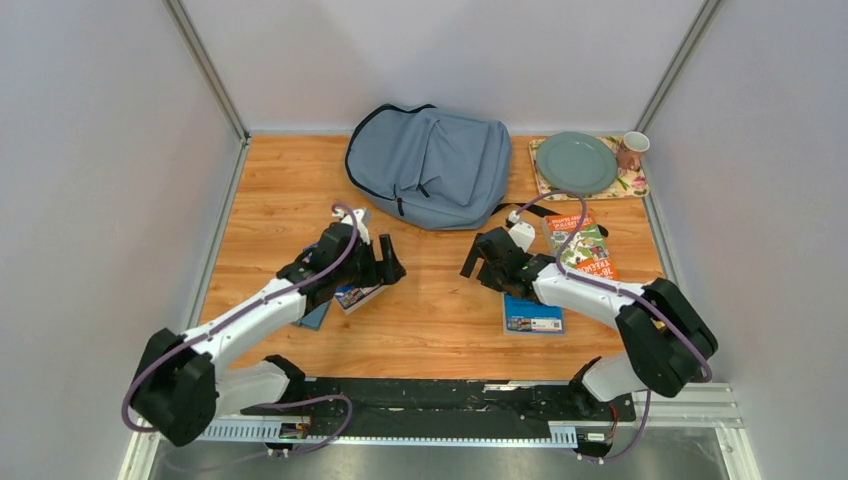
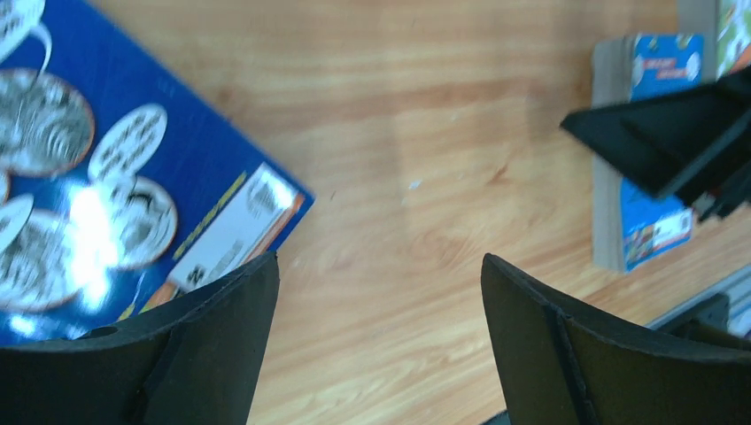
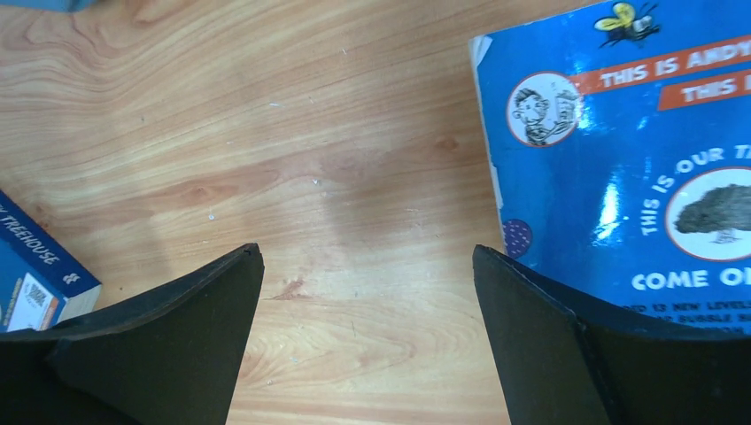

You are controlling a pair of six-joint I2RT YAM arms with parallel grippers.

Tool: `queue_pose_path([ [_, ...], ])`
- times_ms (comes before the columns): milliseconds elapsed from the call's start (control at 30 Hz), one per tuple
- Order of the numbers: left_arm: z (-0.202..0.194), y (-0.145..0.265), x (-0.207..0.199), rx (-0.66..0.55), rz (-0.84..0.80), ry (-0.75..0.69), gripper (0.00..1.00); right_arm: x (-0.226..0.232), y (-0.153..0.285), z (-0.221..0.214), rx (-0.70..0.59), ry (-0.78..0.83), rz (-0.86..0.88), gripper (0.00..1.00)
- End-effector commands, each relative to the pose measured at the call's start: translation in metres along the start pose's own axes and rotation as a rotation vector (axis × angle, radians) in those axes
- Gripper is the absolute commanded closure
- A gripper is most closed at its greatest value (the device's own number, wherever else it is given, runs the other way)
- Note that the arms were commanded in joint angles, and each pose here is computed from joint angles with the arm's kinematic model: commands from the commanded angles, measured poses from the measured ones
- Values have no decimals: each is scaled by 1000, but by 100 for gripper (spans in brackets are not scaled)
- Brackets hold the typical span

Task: Pack the student bag
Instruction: Move to the center of the board, then adjust the book at the center of the board.

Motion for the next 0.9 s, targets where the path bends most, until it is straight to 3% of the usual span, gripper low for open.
queue_pose_path([
  [0, 53, -26, -28, -210, -19, 71, 9, -8, 16, 14, -65, -6, 4, 3],
  [133, 64, -59, -29, -218, 25, 81, 9, -13, 21, 17, -73, -20, 13, 3],
  [333, 35, -105, -12, -62, 94, 114, 9, -12, 24, 19, -75, -22, 27, 3],
  [467, 12, -98, 7, -54, 153, 119, 9, -11, 26, 20, -76, -23, 37, 3],
  [700, -36, -68, 68, 34, 415, 31, 9, -6, 26, 22, -68, -12, 53, 3],
  [867, -56, -47, 90, 15, 461, 3, 9, 0, 22, 21, -50, -8, 72, 3],
])
Point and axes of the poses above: each gripper's point midway between its finger pads, its own y axis back along the fingers, its own x axis along the line the jaws close on, z = x × y, the point moved 6 cm from there along y, back along the fingers, and after that the axes turned 3 degrees about y, right-handed, at the moved point
